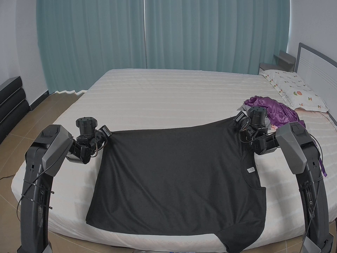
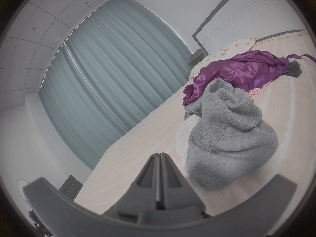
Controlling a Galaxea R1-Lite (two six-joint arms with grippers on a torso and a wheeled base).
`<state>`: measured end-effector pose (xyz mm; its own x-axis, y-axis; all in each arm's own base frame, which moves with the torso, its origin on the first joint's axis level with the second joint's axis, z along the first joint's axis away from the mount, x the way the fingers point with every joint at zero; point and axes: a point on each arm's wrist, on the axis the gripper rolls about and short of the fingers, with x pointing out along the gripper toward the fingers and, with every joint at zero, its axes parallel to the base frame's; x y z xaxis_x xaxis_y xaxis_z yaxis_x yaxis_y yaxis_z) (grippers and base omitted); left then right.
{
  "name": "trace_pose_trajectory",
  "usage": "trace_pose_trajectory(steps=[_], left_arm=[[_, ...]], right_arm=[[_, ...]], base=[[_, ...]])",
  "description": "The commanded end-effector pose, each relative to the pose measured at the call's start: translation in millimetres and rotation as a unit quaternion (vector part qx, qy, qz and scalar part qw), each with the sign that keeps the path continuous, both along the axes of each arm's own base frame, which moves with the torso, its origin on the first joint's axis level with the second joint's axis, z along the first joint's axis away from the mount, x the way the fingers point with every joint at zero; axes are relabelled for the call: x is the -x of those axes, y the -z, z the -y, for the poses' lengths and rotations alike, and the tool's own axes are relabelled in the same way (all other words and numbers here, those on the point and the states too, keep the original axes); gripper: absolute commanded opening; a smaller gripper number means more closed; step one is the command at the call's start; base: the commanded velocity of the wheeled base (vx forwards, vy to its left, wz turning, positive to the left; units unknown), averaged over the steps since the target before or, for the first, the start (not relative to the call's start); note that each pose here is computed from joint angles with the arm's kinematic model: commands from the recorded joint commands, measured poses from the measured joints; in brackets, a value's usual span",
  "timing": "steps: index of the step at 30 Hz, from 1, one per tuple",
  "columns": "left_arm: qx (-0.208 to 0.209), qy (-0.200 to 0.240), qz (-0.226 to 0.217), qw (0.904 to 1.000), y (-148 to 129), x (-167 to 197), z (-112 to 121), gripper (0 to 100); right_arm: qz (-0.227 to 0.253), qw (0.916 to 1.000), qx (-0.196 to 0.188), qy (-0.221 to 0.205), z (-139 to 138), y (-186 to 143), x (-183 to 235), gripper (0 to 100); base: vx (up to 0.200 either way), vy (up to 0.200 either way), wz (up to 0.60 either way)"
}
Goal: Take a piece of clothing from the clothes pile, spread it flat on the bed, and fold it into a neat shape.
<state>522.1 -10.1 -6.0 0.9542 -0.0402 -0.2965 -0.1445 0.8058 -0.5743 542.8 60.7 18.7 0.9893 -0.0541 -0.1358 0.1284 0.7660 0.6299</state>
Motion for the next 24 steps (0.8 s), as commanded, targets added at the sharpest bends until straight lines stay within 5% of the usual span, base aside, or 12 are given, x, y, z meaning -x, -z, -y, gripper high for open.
trace_pose_trajectory(steps=[1,24], left_arm=[[0.003,-0.006,0.005,1.0000,4.0,-4.7,0.7,0],[0.012,-0.018,-0.012,0.9997,32.1,-8.1,4.3,0]], right_arm=[[0.002,1.0000,0.000,0.002,1.7,0.0,-0.8,0],[-0.036,0.9993,0.010,-0.002,-3.5,51.9,-2.6,0]], base=[[0.000,0.000,0.00],[0.000,0.000,0.00]])
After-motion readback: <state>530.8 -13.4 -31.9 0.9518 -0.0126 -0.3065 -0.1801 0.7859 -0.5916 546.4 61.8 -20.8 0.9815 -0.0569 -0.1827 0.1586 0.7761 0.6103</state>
